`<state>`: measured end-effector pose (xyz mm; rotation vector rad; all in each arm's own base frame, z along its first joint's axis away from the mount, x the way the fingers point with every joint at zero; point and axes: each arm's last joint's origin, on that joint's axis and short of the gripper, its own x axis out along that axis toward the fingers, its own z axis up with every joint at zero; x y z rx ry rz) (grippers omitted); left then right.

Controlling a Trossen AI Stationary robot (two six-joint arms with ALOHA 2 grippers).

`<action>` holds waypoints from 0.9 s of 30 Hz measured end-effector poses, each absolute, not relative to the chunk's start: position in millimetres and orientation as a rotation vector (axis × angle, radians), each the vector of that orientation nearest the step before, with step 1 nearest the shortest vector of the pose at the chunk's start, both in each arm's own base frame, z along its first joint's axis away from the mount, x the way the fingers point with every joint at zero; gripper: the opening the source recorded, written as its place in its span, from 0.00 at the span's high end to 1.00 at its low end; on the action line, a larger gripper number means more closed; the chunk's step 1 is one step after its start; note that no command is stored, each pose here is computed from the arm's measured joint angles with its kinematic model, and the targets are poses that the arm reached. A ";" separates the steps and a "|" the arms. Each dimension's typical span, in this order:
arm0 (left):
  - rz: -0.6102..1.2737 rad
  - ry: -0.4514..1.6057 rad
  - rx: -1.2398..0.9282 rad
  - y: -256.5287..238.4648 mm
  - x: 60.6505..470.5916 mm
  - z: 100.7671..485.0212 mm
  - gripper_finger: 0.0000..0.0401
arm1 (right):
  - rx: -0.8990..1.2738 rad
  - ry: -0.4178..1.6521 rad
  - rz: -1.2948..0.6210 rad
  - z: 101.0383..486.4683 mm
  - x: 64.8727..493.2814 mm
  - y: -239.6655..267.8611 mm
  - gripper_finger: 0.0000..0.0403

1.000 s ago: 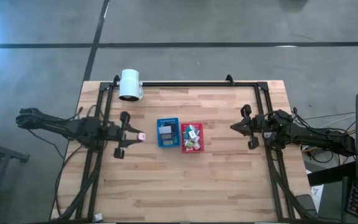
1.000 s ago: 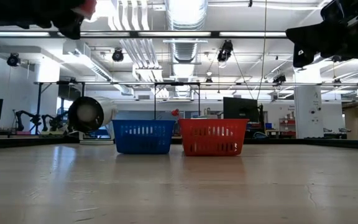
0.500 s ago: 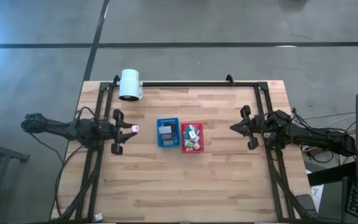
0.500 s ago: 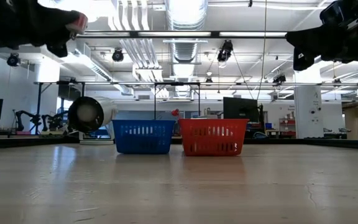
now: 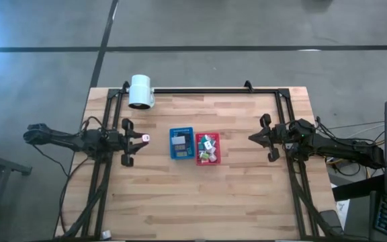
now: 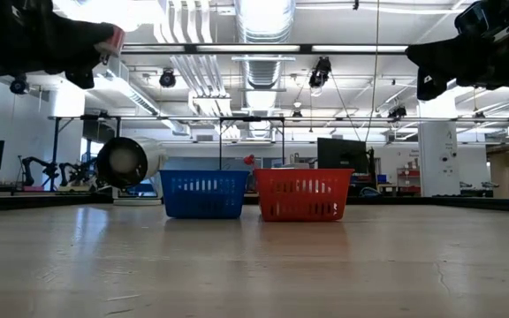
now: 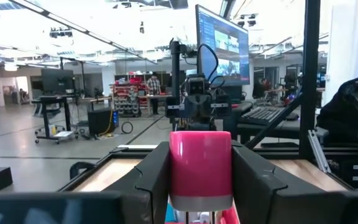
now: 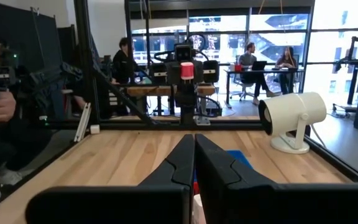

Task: Pick & Place Office items
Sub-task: Put the pink charger adapter into the red bin

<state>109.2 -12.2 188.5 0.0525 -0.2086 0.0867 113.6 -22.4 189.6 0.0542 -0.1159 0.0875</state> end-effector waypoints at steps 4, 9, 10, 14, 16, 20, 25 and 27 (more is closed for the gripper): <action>0.101 -0.205 0.072 -11.3 109.9 191.0 0.67 | 0.048 -0.116 0.087 189.6 113.6 -22.4 0.98; 0.139 -0.233 0.091 -8.6 115.0 222.0 0.67 | 0.042 -0.117 0.086 189.7 113.6 -22.4 0.98; 0.147 -0.224 0.110 -8.3 118.0 230.1 0.67 | 0.040 -0.118 0.086 189.7 113.6 -22.4 0.98; 0.170 -0.114 0.156 -7.3 142.5 262.8 0.67 | 0.035 -0.118 0.086 189.7 113.6 -22.4 0.98; 0.175 -0.026 0.171 -7.2 163.1 276.0 0.67 | 0.036 -0.118 0.086 189.7 113.6 -22.4 0.98; 0.070 0.101 0.193 -12.5 214.7 295.9 0.67 | 0.037 -0.118 0.086 189.7 113.6 -22.4 0.98; -0.015 0.332 0.167 -14.8 285.3 307.8 0.67 | 0.040 -0.111 0.087 188.9 113.6 -22.4 0.98; -0.005 0.460 0.153 -11.8 311.4 304.0 0.67 | 0.043 -0.103 0.087 187.8 113.7 -22.4 0.98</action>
